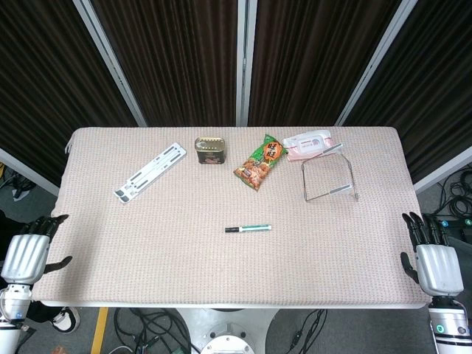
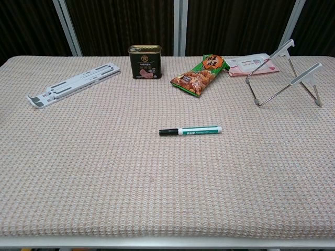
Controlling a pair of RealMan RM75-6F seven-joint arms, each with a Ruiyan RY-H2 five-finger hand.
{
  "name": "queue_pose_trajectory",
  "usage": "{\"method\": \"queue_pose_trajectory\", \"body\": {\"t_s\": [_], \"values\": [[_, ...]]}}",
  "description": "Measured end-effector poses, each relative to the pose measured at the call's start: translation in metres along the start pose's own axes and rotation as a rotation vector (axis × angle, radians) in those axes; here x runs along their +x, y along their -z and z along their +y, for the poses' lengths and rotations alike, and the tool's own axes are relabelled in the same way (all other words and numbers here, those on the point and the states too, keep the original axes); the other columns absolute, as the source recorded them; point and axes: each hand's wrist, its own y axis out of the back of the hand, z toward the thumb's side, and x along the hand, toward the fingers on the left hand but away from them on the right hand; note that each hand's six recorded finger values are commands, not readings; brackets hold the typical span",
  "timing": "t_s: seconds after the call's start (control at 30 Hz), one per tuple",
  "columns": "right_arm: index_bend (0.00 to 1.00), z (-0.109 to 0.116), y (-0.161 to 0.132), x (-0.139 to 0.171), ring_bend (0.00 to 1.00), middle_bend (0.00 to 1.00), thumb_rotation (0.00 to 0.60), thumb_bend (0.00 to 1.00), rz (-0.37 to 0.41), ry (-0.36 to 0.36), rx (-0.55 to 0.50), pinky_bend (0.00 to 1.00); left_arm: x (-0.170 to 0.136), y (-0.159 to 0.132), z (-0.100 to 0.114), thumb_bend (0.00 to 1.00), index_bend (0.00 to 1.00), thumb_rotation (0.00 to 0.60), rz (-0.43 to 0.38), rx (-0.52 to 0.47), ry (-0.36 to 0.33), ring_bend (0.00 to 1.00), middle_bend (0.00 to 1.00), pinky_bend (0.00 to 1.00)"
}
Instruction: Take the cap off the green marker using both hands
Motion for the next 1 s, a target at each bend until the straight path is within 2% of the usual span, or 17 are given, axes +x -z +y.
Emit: {"method": "queue_pose_trajectory", "body": {"t_s": [0.37,0.57,0.8,0.93,1.0], "values": [[0.00,0.003,-0.001,-0.001,0.00,0.09,0.600,0.31,0.002,-0.003,-0.013,0.09,0.000,-0.003,0.004,0.00,0.20,0.600,-0.009,-0.005,-0.013,0.21,0.28,0.30],[0.01,0.004,-0.004,-0.003,0.00,0.15,0.600,0.30,0.001,-0.002,-0.024,0.09,0.005,-0.004,0.006,0.00,0.20,0.600,-0.009,-0.017,-0.012,0.21,0.28,0.34],[0.15,0.009,-0.025,-0.016,0.04,0.24,0.600,0.31,0.039,0.035,-0.014,0.16,0.009,-0.009,-0.001,0.00,0.21,0.600,-0.014,-0.030,0.003,0.21,0.28,0.34],[0.26,0.010,-0.044,-0.026,0.08,0.27,0.600,0.31,0.073,0.023,0.004,0.16,0.011,-0.014,-0.003,0.00,0.23,0.600,-0.016,-0.025,0.013,0.21,0.28,0.34],[0.31,0.009,-0.058,-0.035,0.12,0.29,0.600,0.31,0.098,0.007,0.024,0.19,0.012,-0.019,-0.004,0.00,0.23,0.600,-0.016,-0.041,0.020,0.21,0.28,0.34]]}}
